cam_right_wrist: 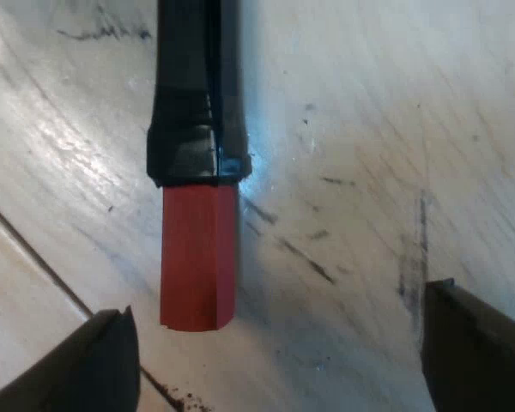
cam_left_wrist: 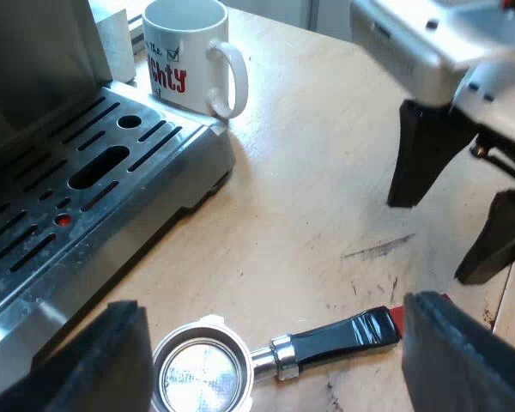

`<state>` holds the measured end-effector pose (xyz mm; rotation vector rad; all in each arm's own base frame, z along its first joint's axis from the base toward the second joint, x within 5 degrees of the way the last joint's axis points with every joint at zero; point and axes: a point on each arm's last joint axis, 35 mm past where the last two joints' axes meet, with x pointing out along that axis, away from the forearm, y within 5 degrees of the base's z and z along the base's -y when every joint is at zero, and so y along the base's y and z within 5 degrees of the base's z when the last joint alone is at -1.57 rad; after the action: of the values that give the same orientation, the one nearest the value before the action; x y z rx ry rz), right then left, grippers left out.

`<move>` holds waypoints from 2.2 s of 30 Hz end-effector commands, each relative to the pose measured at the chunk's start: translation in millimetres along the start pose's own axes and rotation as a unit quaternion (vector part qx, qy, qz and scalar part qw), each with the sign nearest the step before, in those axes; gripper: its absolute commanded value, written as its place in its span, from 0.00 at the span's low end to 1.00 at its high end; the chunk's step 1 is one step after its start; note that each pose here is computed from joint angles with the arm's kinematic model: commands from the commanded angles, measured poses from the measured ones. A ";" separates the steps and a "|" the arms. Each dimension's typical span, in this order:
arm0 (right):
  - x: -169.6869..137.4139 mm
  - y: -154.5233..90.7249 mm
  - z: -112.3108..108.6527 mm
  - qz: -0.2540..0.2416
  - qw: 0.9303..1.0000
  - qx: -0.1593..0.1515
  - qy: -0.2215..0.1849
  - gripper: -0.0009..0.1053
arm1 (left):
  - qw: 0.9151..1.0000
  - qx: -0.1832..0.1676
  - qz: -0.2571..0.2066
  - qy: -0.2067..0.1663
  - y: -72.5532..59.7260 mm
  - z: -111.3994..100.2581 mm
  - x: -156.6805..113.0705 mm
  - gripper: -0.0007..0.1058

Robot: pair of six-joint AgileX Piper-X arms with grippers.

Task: Grind coffee beans and then tamp

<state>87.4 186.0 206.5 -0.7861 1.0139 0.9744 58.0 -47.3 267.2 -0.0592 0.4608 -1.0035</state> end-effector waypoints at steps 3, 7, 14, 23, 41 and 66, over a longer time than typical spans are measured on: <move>-19.5 -2.7 5.0 -0.007 1.000 0.002 -0.026 0.66 | 1.000 0.003 0.005 0.000 0.2 0.3 0.1 0.60; -54.4 -7.0 14.7 -0.028 0.995 0.008 -0.096 0.66 | 1.000 0.003 0.005 0.000 0.2 0.3 0.1 0.60; -72.1 -7.7 25.5 -0.032 0.984 0.010 -0.178 0.66 | 0.999 -0.011 0.038 -0.002 -4.1 10.1 -9.4 0.60; -82.9 -10.0 46.1 -0.048 0.959 -0.007 -0.280 0.66 | 0.996 0.000 0.084 -0.007 -12.1 24.7 -25.4 0.60; -65.1 -10.9 51.0 -0.102 0.913 -0.028 -0.395 0.66 | 0.983 -0.073 0.167 0.015 -8.4 18.9 -29.7 0.60; -30.8 8.4 27.9 -0.076 0.915 -0.050 -0.392 0.65 | 0.975 -0.064 0.207 0.043 8.8 24.1 -9.8 0.60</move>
<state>82.5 205.1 241.5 -0.4761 0.2195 1.0752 68.6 -37.8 289.2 -0.0410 0.6055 -0.5706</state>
